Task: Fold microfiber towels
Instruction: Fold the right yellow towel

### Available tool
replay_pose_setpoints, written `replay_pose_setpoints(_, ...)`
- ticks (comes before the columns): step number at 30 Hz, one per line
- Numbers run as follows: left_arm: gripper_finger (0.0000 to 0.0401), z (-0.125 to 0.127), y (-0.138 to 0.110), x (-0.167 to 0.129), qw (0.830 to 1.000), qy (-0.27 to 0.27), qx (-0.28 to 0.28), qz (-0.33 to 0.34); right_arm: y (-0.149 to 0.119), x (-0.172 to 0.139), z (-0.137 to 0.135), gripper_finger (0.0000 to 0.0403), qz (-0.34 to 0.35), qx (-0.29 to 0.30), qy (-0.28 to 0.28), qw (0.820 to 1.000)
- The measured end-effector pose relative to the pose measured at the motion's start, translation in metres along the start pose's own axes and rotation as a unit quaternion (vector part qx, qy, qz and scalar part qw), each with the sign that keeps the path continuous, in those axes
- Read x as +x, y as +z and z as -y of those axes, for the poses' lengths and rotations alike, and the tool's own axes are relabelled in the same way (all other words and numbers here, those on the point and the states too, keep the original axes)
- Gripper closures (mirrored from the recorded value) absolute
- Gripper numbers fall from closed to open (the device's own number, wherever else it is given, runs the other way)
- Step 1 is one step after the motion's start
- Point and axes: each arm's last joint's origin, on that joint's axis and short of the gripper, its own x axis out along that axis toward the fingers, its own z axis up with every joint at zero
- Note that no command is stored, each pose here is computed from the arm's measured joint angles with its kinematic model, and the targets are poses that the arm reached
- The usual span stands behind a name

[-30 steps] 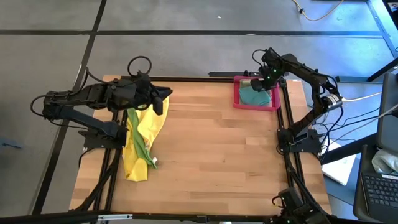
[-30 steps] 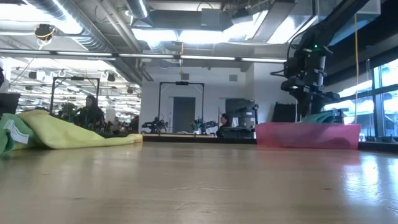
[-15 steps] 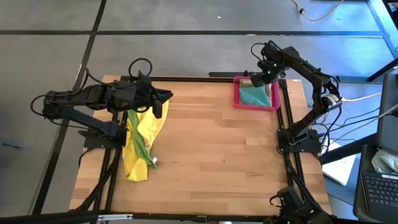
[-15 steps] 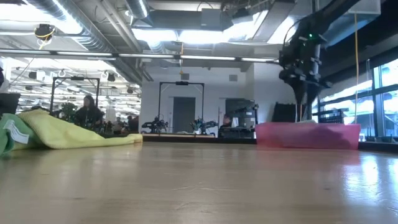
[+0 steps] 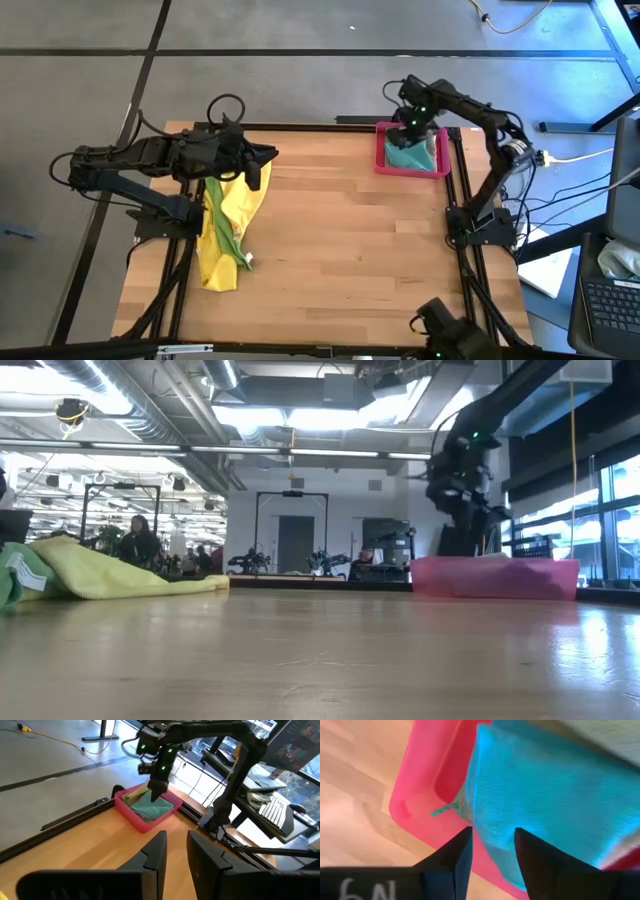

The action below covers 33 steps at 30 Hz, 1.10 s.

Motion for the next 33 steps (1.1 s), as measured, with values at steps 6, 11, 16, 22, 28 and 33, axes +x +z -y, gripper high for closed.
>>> replay_pose_setpoints(6, 0.0334, 0.0, -0.001, 0.0, 1.0, 0.003, 0.004, -0.006, 0.012, 0.029, -0.003, 0.0273, -0.037, -0.015, 0.0, 0.999)
replay_pose_setpoints(11, 0.0334, -0.018, -0.013, 0.002, 0.994, 0.082, -0.038, -0.063, 0.014, 0.038, -0.001, 0.0275, -0.052, -0.042, -0.007, 0.998)
replay_pose_setpoints(16, 0.0334, -0.041, -0.023, 0.01, 0.973, 0.145, -0.057, -0.17, 0.004, 0.011, -0.003, 0.0276, -0.03, -0.055, -0.014, 0.998)
replay_pose_setpoints(22, 0.0334, -0.07, -0.017, 0.045, 0.954, 0.179, -0.066, -0.23, -0.018, -0.055, -0.024, 0.0276, 0.09, -0.078, -0.007, 0.993)
replay_pose_setpoints(28, 0.0334, -0.102, -0.016, 0.084, 0.937, 0.153, -0.029, -0.313, -0.06, -0.105, -0.054, 0.0276, 0.168, -0.125, 0.141, 0.968)
replay_pose_setpoints(33, 0.0334, -0.118, -0.005, 0.091, 0.948, 0.096, -0.017, -0.302, -0.07, -0.127, -0.079, 0.026, 0.203, -0.195, 0.311, 0.908)
